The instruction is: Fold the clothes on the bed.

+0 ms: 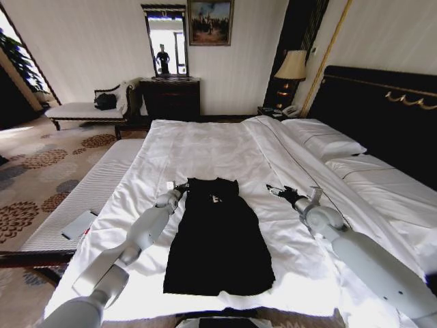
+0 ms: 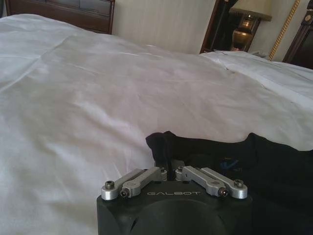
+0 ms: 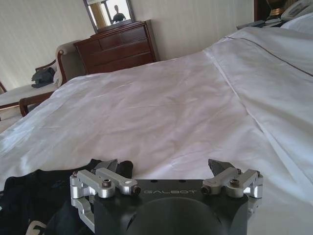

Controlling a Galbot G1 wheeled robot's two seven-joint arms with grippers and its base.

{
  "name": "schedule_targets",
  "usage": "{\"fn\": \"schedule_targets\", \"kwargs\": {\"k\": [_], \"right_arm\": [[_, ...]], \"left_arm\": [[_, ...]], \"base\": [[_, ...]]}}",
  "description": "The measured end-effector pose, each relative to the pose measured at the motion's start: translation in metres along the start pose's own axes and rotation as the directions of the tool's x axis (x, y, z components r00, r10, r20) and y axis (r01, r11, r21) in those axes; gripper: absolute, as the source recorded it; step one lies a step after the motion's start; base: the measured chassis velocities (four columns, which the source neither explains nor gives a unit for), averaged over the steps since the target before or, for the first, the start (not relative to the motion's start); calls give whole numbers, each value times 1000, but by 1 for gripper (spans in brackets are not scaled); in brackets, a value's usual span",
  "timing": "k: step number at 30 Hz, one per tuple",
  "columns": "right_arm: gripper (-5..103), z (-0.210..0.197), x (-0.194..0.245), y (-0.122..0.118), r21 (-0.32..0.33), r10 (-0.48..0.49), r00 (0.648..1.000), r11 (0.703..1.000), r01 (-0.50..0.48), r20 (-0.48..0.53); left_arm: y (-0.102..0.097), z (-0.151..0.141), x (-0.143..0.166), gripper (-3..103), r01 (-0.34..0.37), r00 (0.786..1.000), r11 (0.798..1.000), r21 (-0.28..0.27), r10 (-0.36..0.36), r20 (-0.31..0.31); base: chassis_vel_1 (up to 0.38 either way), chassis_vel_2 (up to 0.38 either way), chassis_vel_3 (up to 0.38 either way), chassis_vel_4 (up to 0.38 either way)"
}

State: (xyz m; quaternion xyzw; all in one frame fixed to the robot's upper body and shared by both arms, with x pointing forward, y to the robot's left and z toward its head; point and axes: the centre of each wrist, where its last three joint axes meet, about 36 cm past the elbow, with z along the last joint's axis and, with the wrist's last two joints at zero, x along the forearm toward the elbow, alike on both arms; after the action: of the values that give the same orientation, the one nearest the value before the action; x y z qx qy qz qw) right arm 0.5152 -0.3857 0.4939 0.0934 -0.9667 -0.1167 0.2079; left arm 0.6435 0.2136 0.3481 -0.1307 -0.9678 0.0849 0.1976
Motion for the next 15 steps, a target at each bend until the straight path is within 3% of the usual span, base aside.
{"fn": "schedule_targets", "kwargs": {"k": [9,15], "right_arm": [[100,-7,-60,6,-40,-104,990,994,100,-95],[100,-8,-115,22,-31,-106,981,994,102,-163]], "left_arm": [[-13,0,-6,2,-22,1000,1000,7,22,-3],[-23,-4,-12,2,-40,999,999,17,40,6]], "base": [[0,0,0,0],[0,0,0,0]]}}
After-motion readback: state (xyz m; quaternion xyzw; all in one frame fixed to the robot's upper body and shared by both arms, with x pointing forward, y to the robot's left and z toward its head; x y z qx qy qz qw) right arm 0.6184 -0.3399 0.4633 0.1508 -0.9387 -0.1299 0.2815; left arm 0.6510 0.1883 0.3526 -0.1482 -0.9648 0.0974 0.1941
